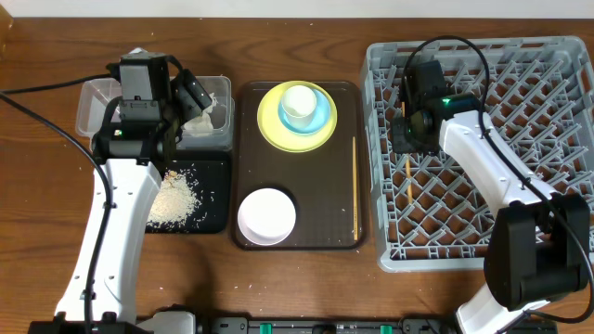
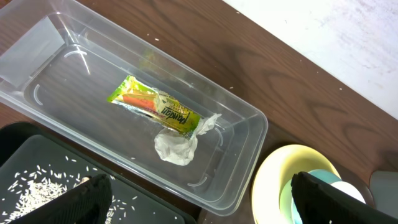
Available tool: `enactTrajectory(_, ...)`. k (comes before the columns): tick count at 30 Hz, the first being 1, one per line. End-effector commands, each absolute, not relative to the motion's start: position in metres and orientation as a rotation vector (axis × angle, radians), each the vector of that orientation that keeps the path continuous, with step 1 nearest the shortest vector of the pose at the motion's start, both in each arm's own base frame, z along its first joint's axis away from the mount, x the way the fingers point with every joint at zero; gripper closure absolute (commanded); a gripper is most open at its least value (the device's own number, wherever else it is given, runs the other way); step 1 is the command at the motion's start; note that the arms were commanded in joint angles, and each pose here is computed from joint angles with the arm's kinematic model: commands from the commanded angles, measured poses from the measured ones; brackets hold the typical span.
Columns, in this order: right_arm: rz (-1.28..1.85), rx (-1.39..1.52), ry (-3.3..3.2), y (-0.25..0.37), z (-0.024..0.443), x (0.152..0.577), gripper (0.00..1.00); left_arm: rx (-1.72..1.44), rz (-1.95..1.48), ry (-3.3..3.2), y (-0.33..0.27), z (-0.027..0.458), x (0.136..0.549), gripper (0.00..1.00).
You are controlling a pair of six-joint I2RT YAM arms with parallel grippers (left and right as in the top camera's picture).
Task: Sort waste into correct bins and load items into the dishwasher rack
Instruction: 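Carry the chopstick with the right gripper into the dish rack, release, then return the right gripper to the second chopstick and grasp it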
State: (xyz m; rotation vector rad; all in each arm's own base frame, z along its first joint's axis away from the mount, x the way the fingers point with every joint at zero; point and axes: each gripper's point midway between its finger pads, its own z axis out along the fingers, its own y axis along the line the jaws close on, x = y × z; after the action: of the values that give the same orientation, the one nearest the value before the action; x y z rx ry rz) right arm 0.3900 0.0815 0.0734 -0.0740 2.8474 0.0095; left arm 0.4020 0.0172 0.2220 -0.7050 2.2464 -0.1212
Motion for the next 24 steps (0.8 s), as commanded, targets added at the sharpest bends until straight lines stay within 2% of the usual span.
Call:
enactTrajectory(1, 0.02, -0.058, 2.841, 0.079, 0.075, 0.394, 0.85, -0.708, -0.115, 2.234, 0.02, 0.226, 0.405, 0.05)
enactTrajectory(5, 0.03, -0.074, 2.795, 0.08, 0.095, 0.399, 0.75, -0.708, -0.115, 2.234, 0.02, 0.226, 0.405, 0.05)
enactTrajectory(15, 0.332, -0.19, 2.67, 0.154, 0.169, 0.372, 0.77, -0.708, -0.115, 2.234, 0.02, 0.226, 0.405, 0.05)
enactTrajectory(20, 0.299, -0.21, 2.673, 0.193, 0.167, 0.353, 0.78, -0.708, -0.115, 2.234, 0.02, 0.226, 0.405, 0.05)
enactTrajectory(24, 0.155, -0.132, 2.71, 0.208, 0.148, 0.339, 0.71, -0.708, -0.115, 2.234, 0.02, 0.226, 0.405, 0.05)
